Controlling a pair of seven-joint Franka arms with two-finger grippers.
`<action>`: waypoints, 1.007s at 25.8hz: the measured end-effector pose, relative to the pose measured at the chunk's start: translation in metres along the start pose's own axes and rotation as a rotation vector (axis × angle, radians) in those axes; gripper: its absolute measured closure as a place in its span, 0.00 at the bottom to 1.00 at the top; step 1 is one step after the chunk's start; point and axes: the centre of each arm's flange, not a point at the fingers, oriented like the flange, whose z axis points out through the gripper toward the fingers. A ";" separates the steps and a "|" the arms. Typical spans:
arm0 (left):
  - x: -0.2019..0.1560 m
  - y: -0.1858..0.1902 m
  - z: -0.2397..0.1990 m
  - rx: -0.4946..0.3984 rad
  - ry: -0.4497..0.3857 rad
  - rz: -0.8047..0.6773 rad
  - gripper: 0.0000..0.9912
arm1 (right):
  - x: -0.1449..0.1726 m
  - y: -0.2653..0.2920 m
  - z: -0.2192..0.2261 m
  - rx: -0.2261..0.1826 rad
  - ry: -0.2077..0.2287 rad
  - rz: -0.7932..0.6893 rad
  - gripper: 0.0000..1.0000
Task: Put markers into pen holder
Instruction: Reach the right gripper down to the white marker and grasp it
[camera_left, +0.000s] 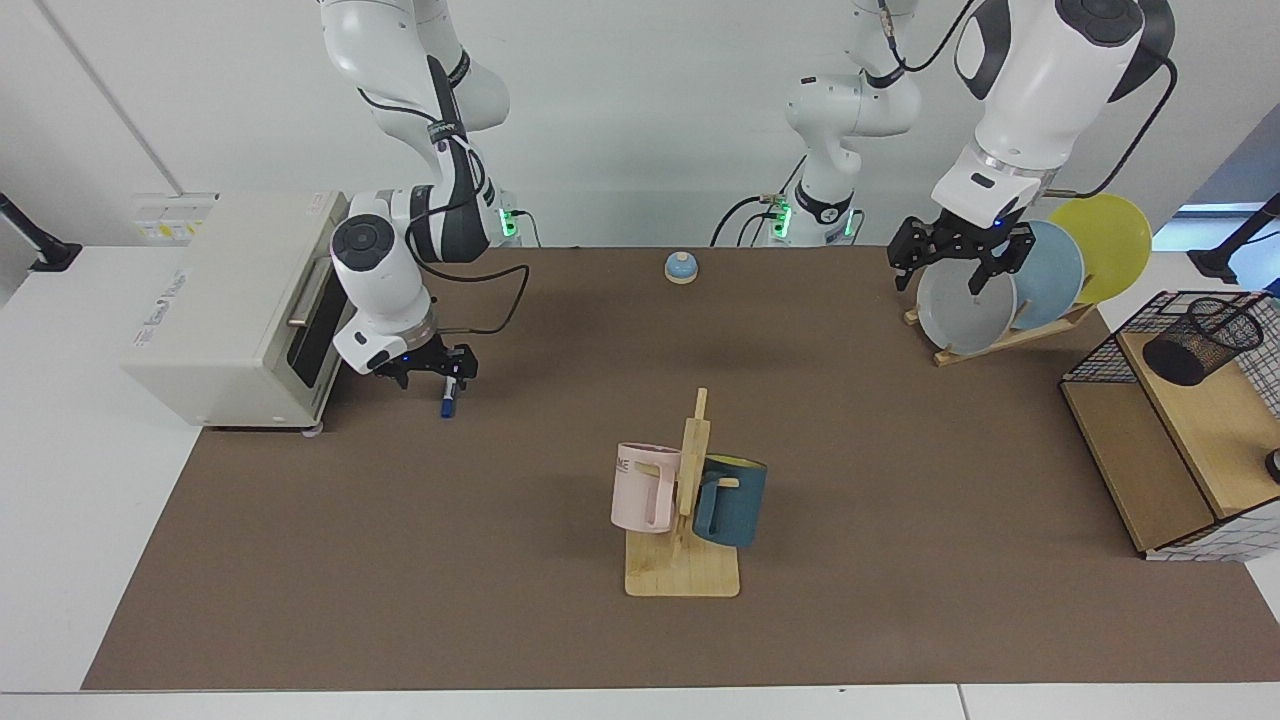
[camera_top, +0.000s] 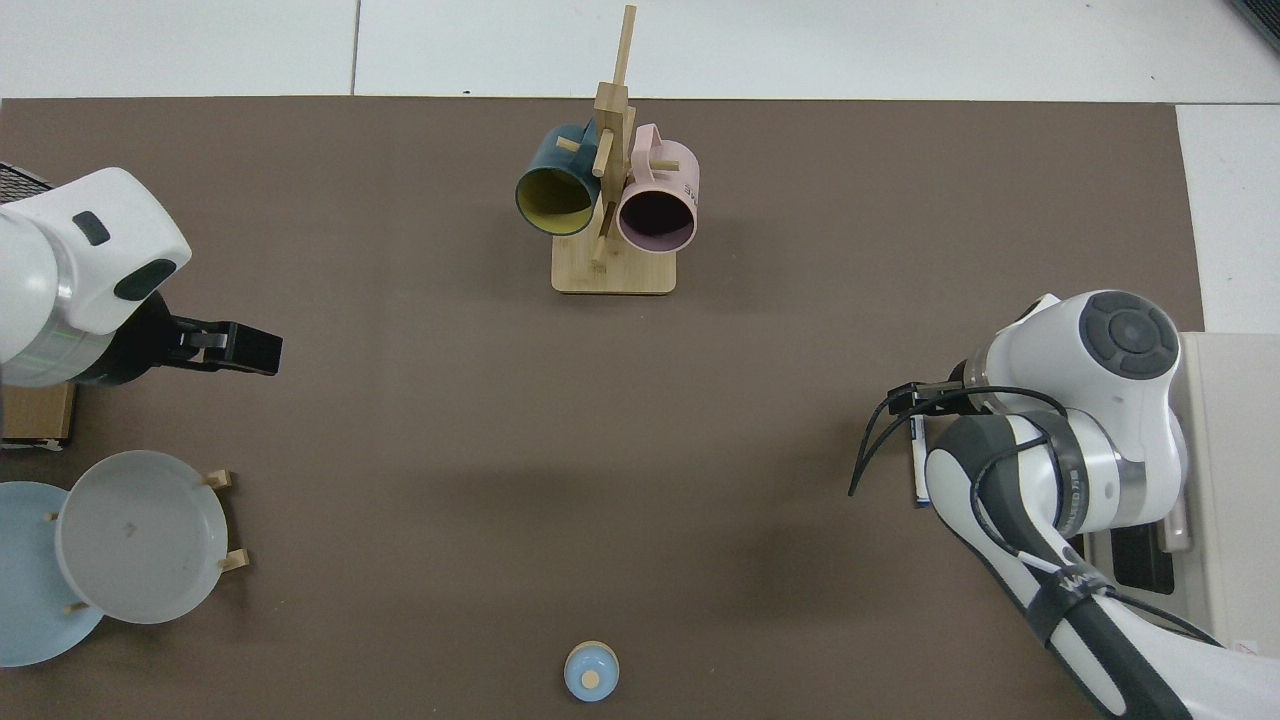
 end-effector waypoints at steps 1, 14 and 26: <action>0.000 0.000 0.000 0.000 -0.001 0.002 0.00 | -0.002 0.000 0.006 0.000 0.004 0.000 0.00; -0.002 -0.001 0.006 0.000 -0.012 0.003 0.00 | -0.005 -0.001 0.039 0.007 0.028 0.043 0.00; -0.002 -0.001 0.005 0.000 -0.011 0.006 0.00 | -0.005 -0.001 0.040 0.008 0.028 0.046 0.70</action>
